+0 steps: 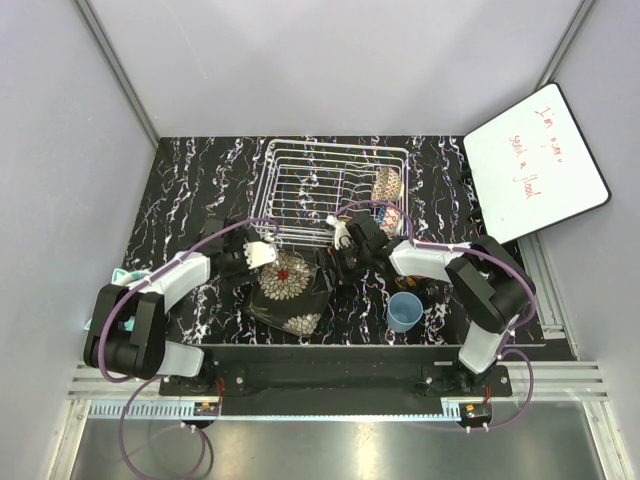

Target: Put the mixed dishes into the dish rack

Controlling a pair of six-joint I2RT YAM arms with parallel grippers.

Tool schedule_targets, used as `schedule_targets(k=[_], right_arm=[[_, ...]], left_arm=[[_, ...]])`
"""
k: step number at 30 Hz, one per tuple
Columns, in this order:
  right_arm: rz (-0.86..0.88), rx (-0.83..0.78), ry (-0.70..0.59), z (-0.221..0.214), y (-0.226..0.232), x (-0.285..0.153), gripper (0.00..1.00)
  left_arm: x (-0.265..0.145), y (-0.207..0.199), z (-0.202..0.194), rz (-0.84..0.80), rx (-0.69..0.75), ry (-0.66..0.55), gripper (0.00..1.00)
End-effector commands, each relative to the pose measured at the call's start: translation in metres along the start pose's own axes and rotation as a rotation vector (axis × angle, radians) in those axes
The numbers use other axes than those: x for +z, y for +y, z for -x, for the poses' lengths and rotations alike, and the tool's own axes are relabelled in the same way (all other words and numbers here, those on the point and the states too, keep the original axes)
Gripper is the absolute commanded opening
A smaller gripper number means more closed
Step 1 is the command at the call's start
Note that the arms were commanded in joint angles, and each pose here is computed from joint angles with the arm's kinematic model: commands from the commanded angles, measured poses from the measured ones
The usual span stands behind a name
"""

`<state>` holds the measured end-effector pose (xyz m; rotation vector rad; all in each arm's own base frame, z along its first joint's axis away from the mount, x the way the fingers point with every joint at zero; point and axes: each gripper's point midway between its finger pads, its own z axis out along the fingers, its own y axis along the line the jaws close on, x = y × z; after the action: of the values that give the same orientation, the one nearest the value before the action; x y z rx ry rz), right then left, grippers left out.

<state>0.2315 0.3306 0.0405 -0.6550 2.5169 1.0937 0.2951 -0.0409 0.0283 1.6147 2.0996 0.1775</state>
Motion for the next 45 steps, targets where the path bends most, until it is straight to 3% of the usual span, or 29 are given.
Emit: schedule_targets(k=[1,12,23,27,34,45], right_arm=[[-0.01,0.07,0.092,-0.02,-0.006,0.01,1.0],[-0.023,0.074,0.125,-0.02,-0.013,0.015,0.98],[-0.106,0.029,0.054,0.017,-0.025,0.027,0.94],[-0.166,-0.018,-0.019,0.029,-0.02,0.005,1.0],[-0.168,-0.028,-0.017,-0.01,-0.006,-0.043,1.0],[-0.016,0.025,0.095,-0.022,0.004,-0.009,0.93]], left_arm=[[0.006,-0.024,-0.009,-0.041,0.008,0.014,0.88],[-0.01,-0.051,-0.009,-0.082,-0.008,-0.007,0.88],[-0.024,-0.076,-0.007,-0.15,-0.02,-0.016,0.88],[-0.029,-0.081,-0.005,-0.157,-0.014,-0.028,0.88],[-0.026,-0.085,-0.007,-0.172,0.001,-0.028,0.87],[-0.021,-0.079,0.011,-0.17,0.039,-0.058,0.87]])
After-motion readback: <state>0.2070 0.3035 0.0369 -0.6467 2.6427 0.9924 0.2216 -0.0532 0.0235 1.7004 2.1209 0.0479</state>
